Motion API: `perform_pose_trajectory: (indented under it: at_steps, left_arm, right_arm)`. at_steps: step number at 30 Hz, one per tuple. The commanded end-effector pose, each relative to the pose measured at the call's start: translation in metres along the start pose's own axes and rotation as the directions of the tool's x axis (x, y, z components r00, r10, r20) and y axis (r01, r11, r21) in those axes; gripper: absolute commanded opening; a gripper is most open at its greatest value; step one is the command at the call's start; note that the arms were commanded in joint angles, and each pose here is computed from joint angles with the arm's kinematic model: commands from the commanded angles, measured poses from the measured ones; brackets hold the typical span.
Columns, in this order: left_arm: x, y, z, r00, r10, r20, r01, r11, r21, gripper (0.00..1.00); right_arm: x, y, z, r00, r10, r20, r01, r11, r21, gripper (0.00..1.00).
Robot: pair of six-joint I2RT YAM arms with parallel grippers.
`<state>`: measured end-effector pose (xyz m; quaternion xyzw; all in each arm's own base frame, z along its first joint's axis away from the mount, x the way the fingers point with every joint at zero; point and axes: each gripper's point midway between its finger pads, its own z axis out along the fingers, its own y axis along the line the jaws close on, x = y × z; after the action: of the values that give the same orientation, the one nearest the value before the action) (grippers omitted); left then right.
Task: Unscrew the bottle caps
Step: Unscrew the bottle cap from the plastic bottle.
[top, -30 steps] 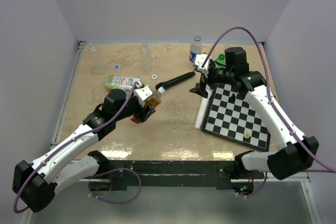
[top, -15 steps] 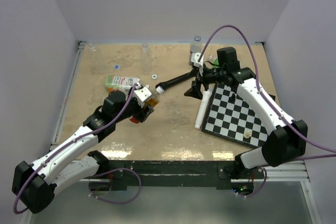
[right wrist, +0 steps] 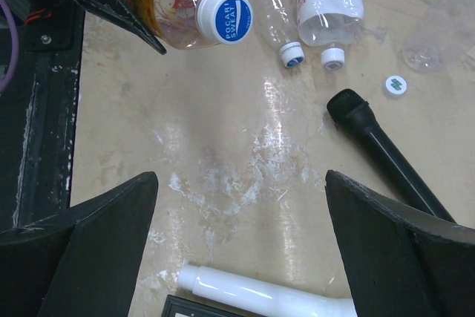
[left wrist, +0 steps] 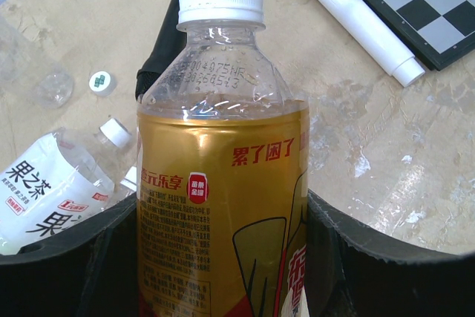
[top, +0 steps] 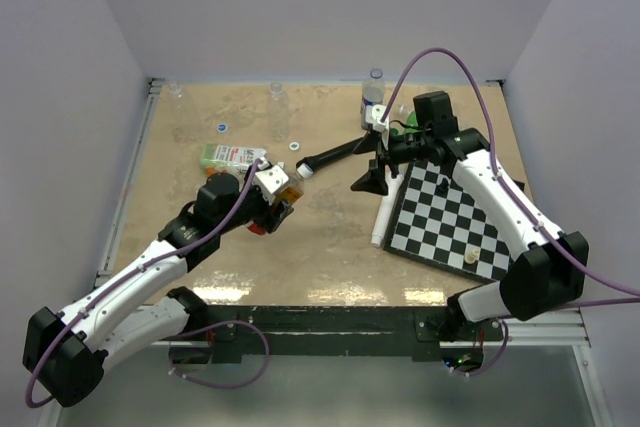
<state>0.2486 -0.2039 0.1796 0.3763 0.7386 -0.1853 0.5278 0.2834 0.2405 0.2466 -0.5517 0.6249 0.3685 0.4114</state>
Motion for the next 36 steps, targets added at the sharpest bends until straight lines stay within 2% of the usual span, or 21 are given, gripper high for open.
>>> perform_pose_trajectory:
  at_steps: [1,19,36]
  left_arm:
    - [-0.012,-0.001,0.001,0.998,0.032,0.055,-0.032,0.999,0.009,0.00]
    - [-0.009,-0.014,0.003,0.996,0.050,0.074,-0.056,0.995,0.082,0.00]
    - [-0.009,-0.016,0.003,0.996,0.053,0.077,-0.060,0.994,0.093,0.00]
  right_arm:
    - [-0.016,0.007,-0.004,1.000,-0.002,0.029,0.003,0.999,-0.047,0.98]
    - [0.003,0.030,0.009,0.991,0.128,0.039,-0.119,0.976,-0.180,0.98]
    - [0.011,0.036,0.014,0.990,0.139,0.031,-0.130,0.971,-0.200,0.98]
